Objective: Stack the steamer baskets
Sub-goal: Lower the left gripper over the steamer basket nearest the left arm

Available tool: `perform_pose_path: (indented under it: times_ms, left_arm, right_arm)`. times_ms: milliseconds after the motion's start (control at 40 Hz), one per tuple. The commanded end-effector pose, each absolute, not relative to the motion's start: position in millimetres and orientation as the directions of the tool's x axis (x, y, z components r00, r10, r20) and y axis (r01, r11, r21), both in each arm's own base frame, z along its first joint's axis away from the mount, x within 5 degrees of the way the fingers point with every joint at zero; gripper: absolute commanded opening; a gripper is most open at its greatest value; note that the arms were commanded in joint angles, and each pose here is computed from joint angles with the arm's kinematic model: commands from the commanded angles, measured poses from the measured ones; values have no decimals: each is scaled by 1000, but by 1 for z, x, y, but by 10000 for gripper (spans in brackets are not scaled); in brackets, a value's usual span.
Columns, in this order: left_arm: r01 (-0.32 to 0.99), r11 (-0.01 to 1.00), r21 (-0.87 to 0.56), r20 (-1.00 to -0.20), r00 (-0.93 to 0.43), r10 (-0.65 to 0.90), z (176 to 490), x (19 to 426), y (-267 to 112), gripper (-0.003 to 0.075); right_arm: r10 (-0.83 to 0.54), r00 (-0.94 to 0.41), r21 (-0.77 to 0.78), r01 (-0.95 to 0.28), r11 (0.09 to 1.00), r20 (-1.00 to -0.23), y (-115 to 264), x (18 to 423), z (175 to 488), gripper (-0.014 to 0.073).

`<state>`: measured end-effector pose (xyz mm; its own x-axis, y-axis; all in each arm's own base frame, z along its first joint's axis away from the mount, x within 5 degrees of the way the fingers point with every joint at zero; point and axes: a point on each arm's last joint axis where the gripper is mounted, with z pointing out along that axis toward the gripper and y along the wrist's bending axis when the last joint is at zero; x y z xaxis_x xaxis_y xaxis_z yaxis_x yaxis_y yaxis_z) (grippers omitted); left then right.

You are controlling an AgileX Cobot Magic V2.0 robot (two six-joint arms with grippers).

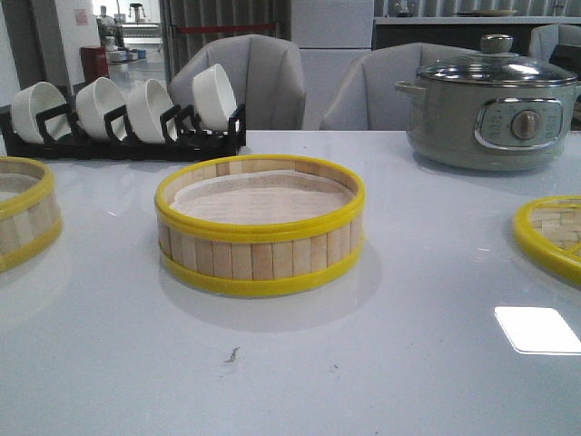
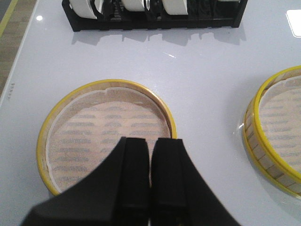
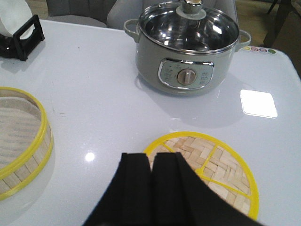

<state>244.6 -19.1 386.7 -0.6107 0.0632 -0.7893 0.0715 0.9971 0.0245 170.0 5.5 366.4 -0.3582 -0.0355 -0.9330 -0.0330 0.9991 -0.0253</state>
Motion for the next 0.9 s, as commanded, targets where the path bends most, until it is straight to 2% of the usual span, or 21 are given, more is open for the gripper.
perform_pose_path:
  times_ms: [0,275,450,525,601,676,776,826,876]
  left_arm:
    - [70,997,25,-850,-523,58,406,243,-19,94]
    - [70,997,25,-847,-528,58,406,242,-19,94]
    - [70,997,23,-820,-570,59,402,241,-19,94]
    - [70,997,20,-813,-580,57,401,241,-19,94]
    - [73,997,25,-814,-578,63,401,241,-19,94]
    - [92,994,51,-825,-558,94,402,242,-19,96]
    - [114,990,86,-827,-545,135,403,242,-19,112]
    - [117,989,89,-826,-546,139,403,243,-19,143]
    - [117,989,90,-829,-541,139,403,243,-19,208]
  right_arm:
    - [-30,-240,-23,-29,999,-970,5,174,387,35]
    - [-29,-219,-23,-30,999,-975,5,174,389,35]
    - [-2,-304,7,-28,1000,-953,6,173,381,48]
    - [-4,-335,6,-27,1000,-942,6,172,378,133]
    - [-4,-336,6,-27,1000,-942,6,172,378,283]
    - [-4,-333,6,-27,1000,-943,6,172,378,390]
    - [-4,-336,6,-27,1000,-942,6,172,378,391]
    - [-4,-337,6,-27,1000,-942,6,172,378,391]
    - [-4,-337,6,-27,1000,-942,6,172,378,391]
